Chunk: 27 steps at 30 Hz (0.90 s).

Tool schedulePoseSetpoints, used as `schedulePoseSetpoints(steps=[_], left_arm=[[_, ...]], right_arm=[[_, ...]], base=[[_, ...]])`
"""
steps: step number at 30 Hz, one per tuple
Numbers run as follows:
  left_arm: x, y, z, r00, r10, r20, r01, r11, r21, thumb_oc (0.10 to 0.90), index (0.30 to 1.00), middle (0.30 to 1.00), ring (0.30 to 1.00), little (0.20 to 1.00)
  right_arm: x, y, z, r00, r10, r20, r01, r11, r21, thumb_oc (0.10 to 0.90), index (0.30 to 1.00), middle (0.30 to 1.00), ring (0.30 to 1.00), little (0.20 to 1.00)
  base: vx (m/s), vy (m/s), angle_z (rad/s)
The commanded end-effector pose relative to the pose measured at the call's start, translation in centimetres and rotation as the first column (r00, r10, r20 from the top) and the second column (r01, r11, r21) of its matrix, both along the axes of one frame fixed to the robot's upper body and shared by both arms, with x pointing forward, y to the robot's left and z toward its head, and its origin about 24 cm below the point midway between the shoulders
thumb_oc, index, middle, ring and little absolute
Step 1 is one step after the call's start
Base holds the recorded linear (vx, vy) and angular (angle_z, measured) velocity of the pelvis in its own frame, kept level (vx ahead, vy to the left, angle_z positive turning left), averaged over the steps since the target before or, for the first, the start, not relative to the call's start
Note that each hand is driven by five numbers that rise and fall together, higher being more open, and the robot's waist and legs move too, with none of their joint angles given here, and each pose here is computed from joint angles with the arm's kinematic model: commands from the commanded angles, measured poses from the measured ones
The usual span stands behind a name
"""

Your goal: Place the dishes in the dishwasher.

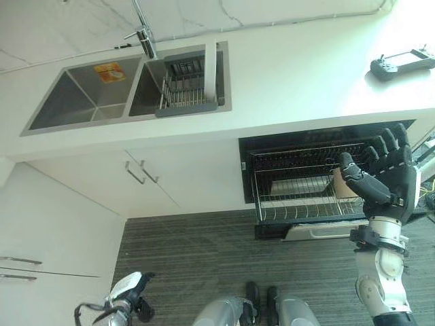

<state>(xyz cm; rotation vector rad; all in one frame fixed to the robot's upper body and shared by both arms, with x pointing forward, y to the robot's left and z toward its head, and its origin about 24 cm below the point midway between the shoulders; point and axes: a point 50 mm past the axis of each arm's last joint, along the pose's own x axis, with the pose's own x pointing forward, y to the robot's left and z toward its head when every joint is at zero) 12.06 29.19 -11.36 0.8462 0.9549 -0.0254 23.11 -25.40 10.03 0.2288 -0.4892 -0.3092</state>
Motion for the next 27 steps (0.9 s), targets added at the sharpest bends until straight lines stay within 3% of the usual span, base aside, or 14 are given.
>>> schedulePoseSetpoints(steps=[1,5,15,22,27], left_arm=[[1.7,-0.1,0.6,0.981,0.153,0.123,-0.136,0.981,-0.138,0.800,0.900,0.900,0.900,0.900],[-0.6,-3.4,-2.6,0.956,0.291,-0.034,-0.290,0.923,-0.254,0.800,0.900,0.900,0.900,0.900],[-6.1,-5.2,-4.9,0.812,0.546,-0.206,-0.583,0.767,-0.269,0.800,0.900,0.900,0.900,0.900],[-6.3,-5.6,-5.0,0.817,0.520,-0.247,-0.575,0.767,-0.286,0.800,0.900,0.900,0.900,0.900],[-6.1,-5.6,-5.0,0.785,0.561,-0.261,-0.619,0.719,-0.316,0.800,0.900,0.900,0.900,0.900]], right_arm=[[0.3,-0.4,6.6,0.947,0.003,0.322,0.035,0.993,-0.111,0.800,0.900,0.900,0.900,0.900],[0.9,0.7,6.6,0.959,0.065,0.275,-0.018,0.986,-0.168,0.800,0.900,0.900,0.900,0.900],[0.3,1.1,5.3,0.964,0.024,0.266,-0.002,0.997,-0.081,0.800,0.900,0.900,0.900,0.900],[0.1,1.6,5.4,0.962,0.020,0.271,0.000,0.997,-0.072,0.800,0.900,0.900,0.900,0.900],[0.5,2.1,5.7,0.956,0.093,0.278,-0.066,0.992,-0.103,0.800,0.900,0.900,0.900,0.900]], base=[[0.14,0.027,0.12],[0.23,0.184,0.10],[0.25,0.277,-0.20],[0.07,0.176,-0.10],[-0.01,-0.053,-0.19]])
